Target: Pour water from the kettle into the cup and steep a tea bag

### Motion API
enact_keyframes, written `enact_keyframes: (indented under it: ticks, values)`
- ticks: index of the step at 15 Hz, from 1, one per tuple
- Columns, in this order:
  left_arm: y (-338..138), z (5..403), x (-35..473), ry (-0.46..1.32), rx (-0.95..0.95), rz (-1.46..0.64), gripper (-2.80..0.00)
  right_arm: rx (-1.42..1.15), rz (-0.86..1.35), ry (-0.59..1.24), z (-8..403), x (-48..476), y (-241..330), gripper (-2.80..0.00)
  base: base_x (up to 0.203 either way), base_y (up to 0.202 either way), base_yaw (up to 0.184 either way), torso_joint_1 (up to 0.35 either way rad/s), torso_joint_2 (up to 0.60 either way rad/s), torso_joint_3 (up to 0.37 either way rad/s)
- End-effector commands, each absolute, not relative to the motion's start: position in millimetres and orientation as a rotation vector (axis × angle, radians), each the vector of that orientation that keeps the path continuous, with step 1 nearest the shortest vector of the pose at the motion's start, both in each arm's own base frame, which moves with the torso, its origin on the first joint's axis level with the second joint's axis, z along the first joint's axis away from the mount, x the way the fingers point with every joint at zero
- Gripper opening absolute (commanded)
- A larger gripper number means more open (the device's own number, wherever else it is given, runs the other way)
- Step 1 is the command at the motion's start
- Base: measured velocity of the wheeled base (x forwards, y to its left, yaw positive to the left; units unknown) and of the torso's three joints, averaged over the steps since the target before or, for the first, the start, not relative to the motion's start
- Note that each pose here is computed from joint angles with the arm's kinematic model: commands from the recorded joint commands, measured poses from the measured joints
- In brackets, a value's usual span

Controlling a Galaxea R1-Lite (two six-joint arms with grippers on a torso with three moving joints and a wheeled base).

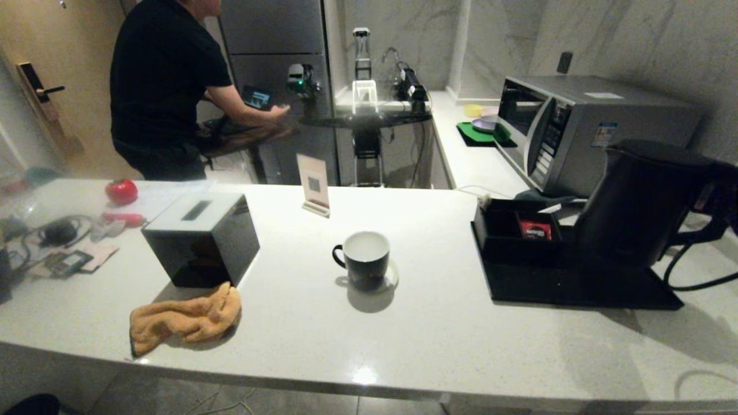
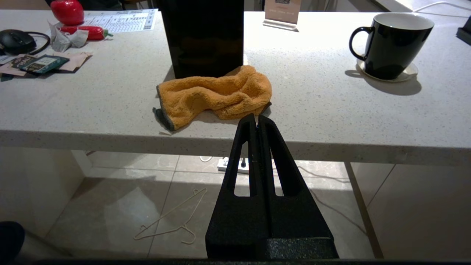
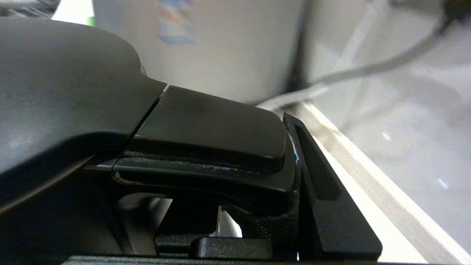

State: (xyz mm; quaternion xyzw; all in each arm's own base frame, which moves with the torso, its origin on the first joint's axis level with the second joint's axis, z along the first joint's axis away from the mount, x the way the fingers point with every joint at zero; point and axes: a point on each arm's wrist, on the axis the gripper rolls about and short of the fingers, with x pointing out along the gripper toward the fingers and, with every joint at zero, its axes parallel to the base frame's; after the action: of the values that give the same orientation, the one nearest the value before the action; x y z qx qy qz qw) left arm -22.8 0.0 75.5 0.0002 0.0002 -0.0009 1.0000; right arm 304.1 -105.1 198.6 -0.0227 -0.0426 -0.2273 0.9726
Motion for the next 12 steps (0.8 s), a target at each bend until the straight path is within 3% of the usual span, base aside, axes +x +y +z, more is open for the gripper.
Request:
enact_keyframes:
  ticks: [1, 12]
  values:
    - [0, 75, -23, 0.000, 0.001, -0.002, -2.80, -0.049, -0.416, -0.142, 215, 298, -89, -2.80, 0.000, 0.000, 0.000, 0.000, 0.00, 0.000]
    - [0, 75, -23, 0.000, 0.001, -0.002, -2.80, -0.074, -0.146, -0.171, 233, 296, 3, -2.80, 0.000, 0.000, 0.000, 0.000, 0.00, 0.000]
